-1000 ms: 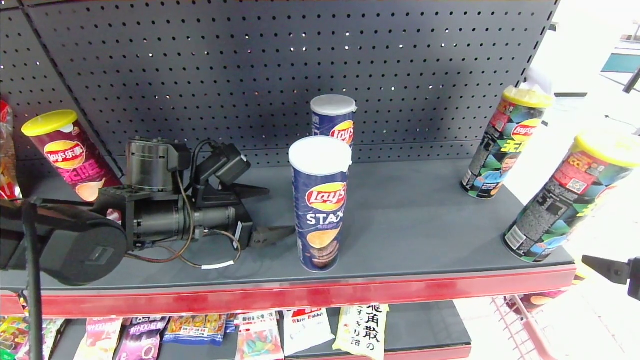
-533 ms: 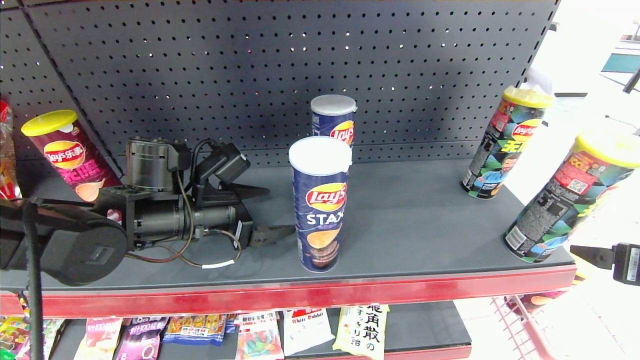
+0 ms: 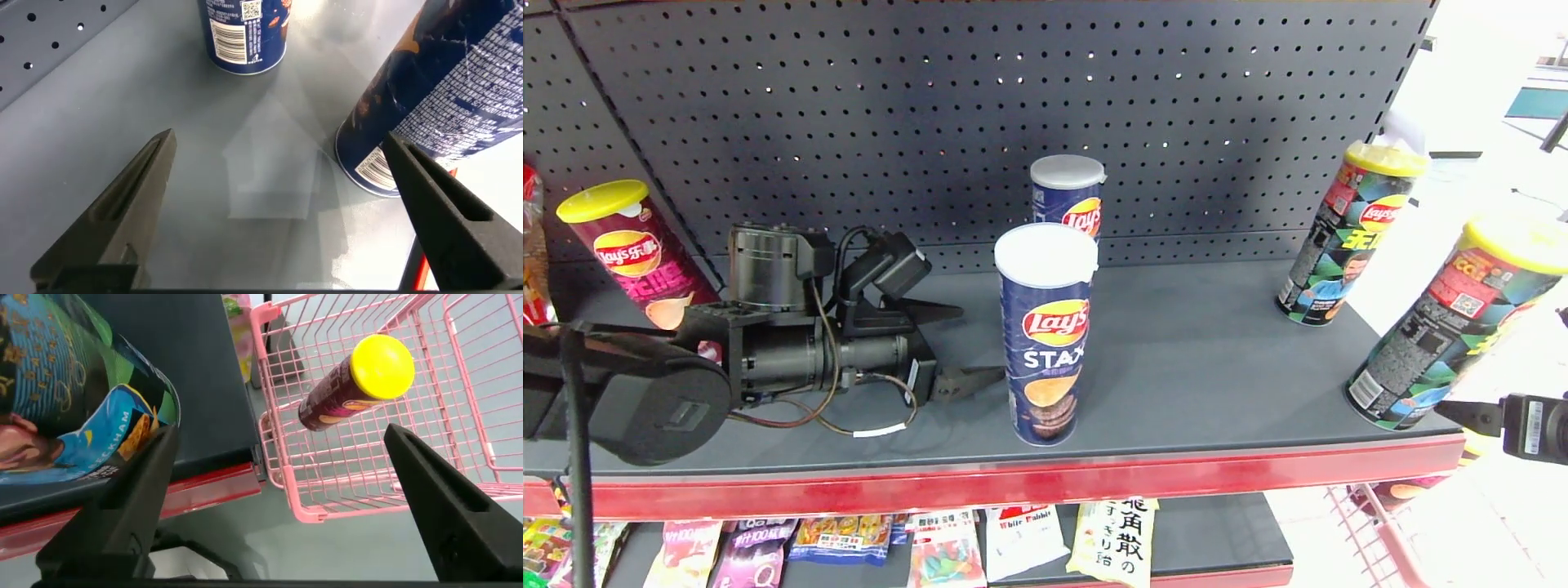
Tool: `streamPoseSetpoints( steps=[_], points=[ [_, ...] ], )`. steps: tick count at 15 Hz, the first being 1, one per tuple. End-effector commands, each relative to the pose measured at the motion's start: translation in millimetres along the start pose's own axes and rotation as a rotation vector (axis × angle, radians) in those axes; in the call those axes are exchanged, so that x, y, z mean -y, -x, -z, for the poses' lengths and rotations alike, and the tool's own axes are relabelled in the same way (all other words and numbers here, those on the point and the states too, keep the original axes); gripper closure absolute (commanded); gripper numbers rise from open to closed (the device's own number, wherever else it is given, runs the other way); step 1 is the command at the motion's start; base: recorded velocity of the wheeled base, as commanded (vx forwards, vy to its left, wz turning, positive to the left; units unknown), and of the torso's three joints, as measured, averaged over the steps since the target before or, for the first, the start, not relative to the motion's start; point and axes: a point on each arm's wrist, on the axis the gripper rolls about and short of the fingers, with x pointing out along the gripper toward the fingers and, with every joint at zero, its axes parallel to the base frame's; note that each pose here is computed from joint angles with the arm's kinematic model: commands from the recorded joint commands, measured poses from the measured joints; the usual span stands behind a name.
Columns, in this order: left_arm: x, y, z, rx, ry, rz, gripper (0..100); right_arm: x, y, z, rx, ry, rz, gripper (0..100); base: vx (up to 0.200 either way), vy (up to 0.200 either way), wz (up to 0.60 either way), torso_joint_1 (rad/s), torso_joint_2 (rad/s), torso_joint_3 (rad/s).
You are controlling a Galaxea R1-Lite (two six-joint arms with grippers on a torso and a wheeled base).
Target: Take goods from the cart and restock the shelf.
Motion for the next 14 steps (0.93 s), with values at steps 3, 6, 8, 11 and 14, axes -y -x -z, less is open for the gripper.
streamPoseSetpoints(
  steps=[3, 6, 8, 11, 14],
  points=[
    [-0.6, 0.3, -2.5, 0.008, -0.006, -0.002, 0, -2.1, -1.1, -0.7, -0.002, 0.008, -0.009, 0, 0.0, 0.0, 0.0, 0.0, 0.0, 0.0],
    [-0.6, 0.3, -2.5, 0.008, -0.006, -0.002, 0, -2.0, -2.2, -0.4, -0.007, 0.01, -0.01, 0, 0.0, 0.0, 0.0, 0.0, 0.0, 0.0],
    [-0.6, 0.3, -2.5, 0.008, -0.006, -0.002, 0, -3.5, -1.9, -0.5, -0.005, 0.012, -0.016, 0, 0.0, 0.0, 0.0, 0.0, 0.0, 0.0],
    [-0.5, 0.3, -2.1, 0.006, -0.005, -0.002, 0, -4.6, -1.6, -0.2, -0.005, 0.016, -0.021, 0, 0.0, 0.0, 0.0, 0.0, 0.0, 0.0],
    [-0.9, 0.6, -2.0, 0.006, -0.004, -0.003, 0, -6.0, -1.6, -0.6, -0.004, 0.02, -0.026, 0, 0.0, 0.0, 0.0, 0.0, 0.0, 0.0]
  ],
)
